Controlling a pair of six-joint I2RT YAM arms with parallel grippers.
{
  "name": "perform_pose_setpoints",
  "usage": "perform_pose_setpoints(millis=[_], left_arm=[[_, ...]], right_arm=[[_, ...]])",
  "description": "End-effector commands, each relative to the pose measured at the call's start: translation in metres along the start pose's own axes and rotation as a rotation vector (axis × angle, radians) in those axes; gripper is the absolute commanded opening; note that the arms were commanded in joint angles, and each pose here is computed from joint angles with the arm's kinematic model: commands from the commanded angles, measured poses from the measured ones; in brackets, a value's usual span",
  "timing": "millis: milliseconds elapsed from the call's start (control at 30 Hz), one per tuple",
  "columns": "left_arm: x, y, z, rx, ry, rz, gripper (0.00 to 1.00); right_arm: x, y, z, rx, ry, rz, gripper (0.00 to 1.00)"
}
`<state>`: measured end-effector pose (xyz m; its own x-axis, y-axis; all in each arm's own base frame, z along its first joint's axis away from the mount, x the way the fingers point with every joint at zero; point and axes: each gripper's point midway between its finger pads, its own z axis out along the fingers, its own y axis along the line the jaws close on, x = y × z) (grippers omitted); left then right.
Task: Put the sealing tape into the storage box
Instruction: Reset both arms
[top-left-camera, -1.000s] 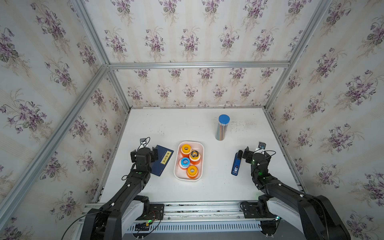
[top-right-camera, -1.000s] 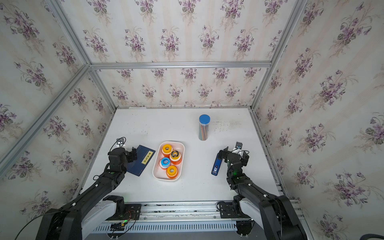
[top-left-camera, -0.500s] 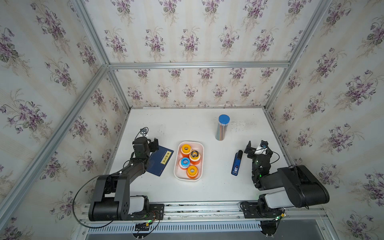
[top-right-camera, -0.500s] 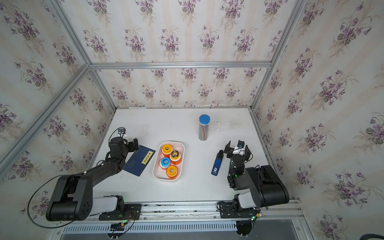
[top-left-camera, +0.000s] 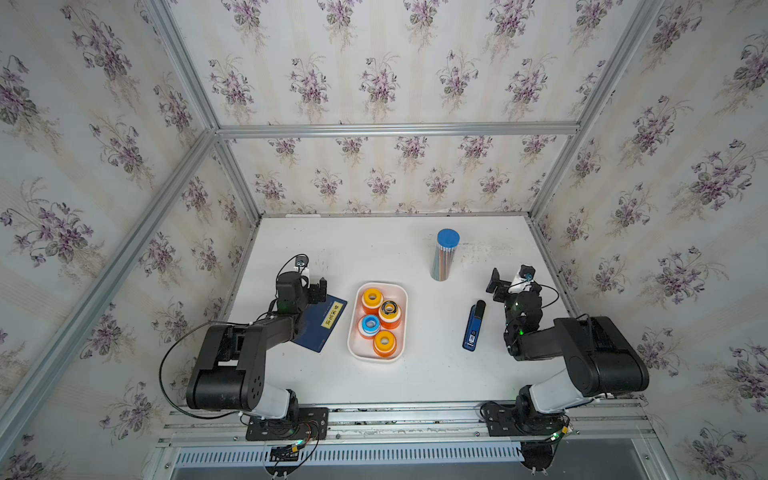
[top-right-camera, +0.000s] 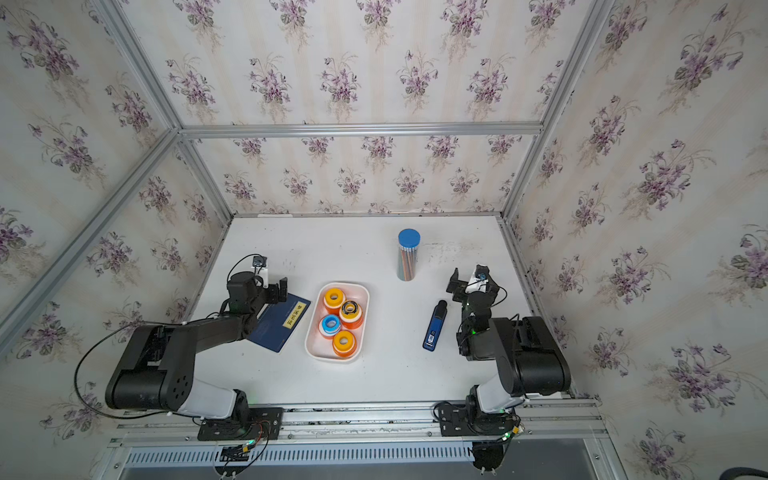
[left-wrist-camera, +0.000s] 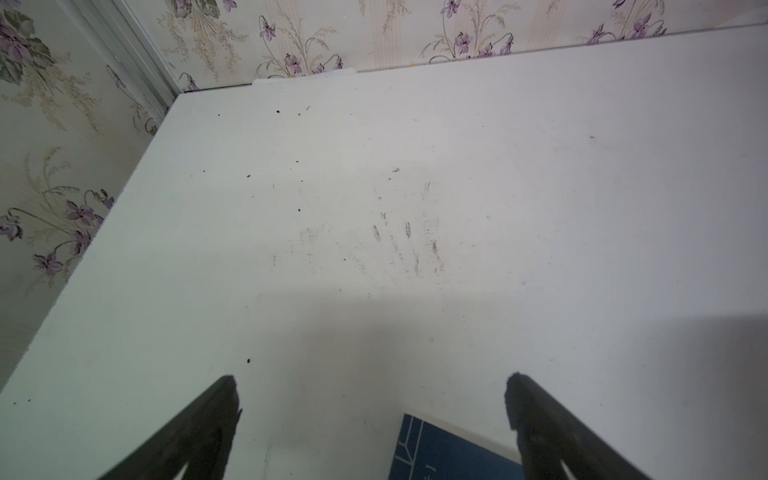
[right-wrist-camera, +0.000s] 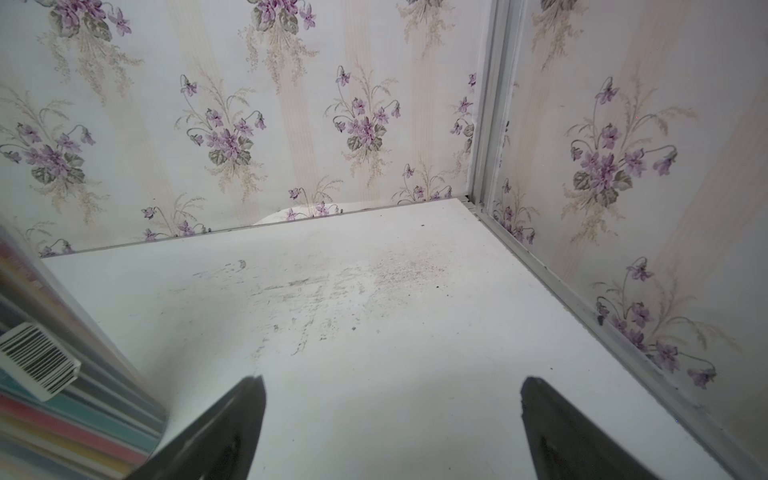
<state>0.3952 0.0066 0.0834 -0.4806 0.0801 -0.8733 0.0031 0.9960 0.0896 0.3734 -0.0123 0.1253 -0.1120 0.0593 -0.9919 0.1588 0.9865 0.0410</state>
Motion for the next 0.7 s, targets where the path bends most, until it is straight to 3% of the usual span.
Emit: perform_pose_setpoints(millis=[0, 667], left_arm=[[-0.0075, -0.0012, -0.0006, 0.007, -0.034, 0.015, 1.0], [-0.0078, -0.0013, -0.0009, 0.007, -0.036, 0.016, 1.0]], right_arm=[[0.003, 0.0043, -0.0016, -0.028, 0.015, 0.008, 1.0], [0.0018, 0.004, -0.0019, -0.028, 0.008, 0.006, 1.0]])
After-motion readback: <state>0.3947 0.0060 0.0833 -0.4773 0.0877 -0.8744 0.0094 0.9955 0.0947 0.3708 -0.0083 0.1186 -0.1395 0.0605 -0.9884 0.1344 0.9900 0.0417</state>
